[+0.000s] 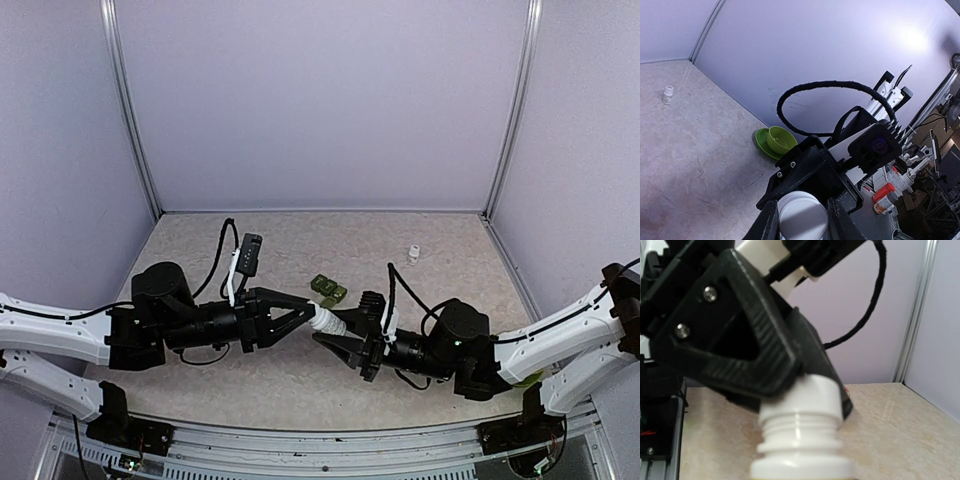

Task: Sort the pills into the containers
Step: Close the lid of the pill bottle.

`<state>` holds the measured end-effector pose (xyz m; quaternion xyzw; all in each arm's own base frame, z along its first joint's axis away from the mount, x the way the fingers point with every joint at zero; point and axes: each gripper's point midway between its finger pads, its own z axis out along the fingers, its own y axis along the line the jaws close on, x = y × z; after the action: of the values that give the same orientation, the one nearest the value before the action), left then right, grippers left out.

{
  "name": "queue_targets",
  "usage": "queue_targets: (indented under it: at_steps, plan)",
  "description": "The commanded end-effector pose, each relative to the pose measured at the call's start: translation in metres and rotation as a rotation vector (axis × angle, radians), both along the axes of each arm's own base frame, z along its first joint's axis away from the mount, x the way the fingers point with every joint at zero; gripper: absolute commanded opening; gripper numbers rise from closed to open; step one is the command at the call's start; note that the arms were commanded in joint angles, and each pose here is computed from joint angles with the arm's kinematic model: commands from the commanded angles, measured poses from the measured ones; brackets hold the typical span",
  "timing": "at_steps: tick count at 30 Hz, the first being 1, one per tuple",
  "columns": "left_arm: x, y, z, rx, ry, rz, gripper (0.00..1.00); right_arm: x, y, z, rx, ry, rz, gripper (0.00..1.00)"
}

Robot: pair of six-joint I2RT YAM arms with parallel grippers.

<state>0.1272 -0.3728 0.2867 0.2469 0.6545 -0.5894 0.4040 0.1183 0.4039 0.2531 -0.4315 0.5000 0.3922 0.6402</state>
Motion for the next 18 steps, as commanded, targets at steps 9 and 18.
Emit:
queue_targets:
  at_steps: [9,18]
  plan:
    - [0.006,-0.004,-0.026,0.065,0.100,0.036,0.29,0.018,0.009,0.004,-0.081,-0.096,-0.239,0.09]
    - [0.001,-0.006,-0.026,0.053,0.088,0.007,0.29,0.017,0.009,0.006,-0.087,-0.127,-0.287,0.09]
